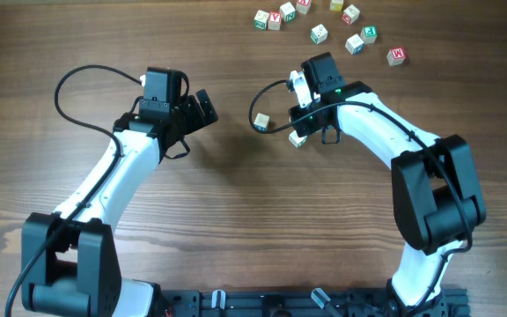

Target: Form a circle

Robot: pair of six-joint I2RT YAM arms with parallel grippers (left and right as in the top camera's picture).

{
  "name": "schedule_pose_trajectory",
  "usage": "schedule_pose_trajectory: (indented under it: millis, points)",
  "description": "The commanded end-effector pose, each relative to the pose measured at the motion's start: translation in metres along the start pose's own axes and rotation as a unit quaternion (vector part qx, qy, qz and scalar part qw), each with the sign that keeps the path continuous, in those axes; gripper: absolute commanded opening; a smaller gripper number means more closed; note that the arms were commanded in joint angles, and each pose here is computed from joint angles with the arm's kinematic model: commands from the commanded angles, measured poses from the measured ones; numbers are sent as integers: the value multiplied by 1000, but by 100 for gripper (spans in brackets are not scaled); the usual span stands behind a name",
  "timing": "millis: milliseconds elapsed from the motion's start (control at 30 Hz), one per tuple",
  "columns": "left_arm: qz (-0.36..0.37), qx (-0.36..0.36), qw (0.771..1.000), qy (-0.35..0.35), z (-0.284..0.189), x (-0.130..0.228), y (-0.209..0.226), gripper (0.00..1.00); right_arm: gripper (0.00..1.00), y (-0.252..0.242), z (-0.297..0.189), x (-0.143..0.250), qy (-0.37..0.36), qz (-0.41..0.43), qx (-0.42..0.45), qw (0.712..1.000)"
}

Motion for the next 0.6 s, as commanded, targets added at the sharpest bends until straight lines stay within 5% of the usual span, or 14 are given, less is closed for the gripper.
schedule_pose_trajectory:
  millis: [0,567]
  points:
    - [8,5,1000,-8,-6,-2,-1,100,42,3,-7,-2,-6,-17,-10,1000]
    - [8,5,1000,-8,-6,-2,-1,100,24,7,-7,0,0,-41,-31,999]
Point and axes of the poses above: each gripper's point midway between its finger pads, its own z axis out along the fingers, its own y axis along the line the jaws close on, x = y × z, the point moved 8 cm from there along -z, back along the fingers, and after that the axes turned 5 degrees about z, right-handed, at the moved point
